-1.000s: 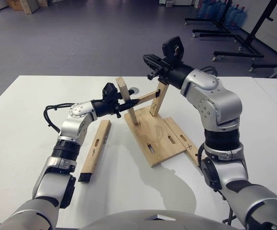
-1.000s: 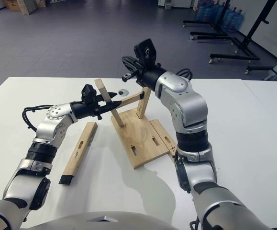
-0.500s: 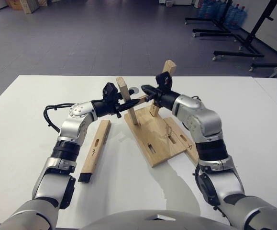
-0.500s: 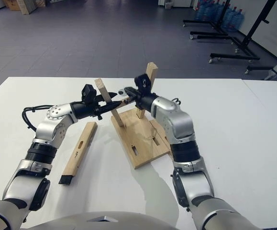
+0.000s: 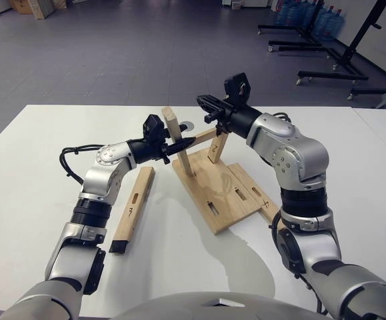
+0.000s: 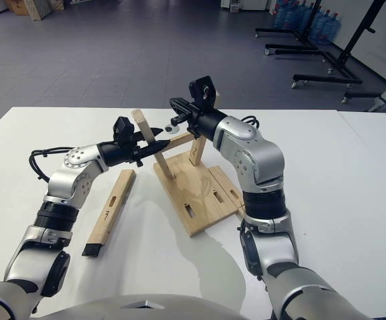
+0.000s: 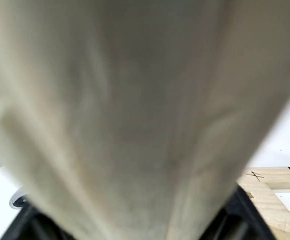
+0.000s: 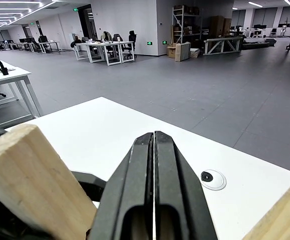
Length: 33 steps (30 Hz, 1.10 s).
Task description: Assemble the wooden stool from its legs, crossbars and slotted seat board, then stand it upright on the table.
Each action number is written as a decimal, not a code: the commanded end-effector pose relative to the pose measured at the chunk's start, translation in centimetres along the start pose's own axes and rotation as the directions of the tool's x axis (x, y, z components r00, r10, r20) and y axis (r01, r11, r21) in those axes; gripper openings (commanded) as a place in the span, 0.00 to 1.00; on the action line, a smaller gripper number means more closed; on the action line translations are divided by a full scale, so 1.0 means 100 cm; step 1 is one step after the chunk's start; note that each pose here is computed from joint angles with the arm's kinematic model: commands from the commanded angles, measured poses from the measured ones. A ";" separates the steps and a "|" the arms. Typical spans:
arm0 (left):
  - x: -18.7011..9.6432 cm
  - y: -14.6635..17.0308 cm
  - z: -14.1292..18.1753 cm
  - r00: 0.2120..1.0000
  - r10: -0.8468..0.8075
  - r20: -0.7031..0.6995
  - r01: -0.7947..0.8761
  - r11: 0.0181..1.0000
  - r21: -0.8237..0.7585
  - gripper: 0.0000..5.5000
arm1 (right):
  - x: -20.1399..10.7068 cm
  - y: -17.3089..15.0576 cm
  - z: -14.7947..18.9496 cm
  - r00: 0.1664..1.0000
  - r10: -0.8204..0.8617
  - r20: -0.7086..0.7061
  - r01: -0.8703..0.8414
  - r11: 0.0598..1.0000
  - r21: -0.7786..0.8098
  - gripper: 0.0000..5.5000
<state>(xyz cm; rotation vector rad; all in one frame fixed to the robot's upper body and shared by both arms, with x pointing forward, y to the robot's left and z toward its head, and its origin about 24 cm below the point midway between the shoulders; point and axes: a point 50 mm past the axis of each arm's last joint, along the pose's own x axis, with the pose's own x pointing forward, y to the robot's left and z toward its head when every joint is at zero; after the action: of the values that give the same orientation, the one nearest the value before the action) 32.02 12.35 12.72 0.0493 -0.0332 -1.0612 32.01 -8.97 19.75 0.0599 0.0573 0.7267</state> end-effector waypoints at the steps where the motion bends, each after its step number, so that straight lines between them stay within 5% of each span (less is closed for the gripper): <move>1: 0.003 0.003 0.007 1.000 0.007 -0.002 -0.007 0.999 0.035 0.56 | 0.000 -0.001 -0.005 1.000 -0.010 -0.014 0.010 1.000 -0.003 0.00; 17: -0.008 0.003 0.024 1.000 0.016 0.026 -0.017 0.999 0.049 0.97 | -0.001 -0.008 0.012 0.999 -0.020 0.027 0.021 0.999 -0.032 0.00; 27: -0.058 -0.009 0.051 0.998 0.059 -0.022 -0.058 0.997 0.060 0.98 | -0.011 -0.018 0.024 0.998 -0.025 0.066 0.027 0.999 -0.025 0.00; 33: -0.105 0.006 0.082 0.960 0.274 0.066 -0.277 0.960 0.038 0.98 | -0.019 -0.021 0.043 0.991 -0.009 0.132 0.011 1.000 -0.018 0.00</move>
<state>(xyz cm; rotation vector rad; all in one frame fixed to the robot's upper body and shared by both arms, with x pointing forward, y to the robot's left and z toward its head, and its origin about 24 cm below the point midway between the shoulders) 27.49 20.39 19.36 0.0755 -0.0777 -0.8346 32.54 -11.98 21.80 0.0849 -0.0143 0.6900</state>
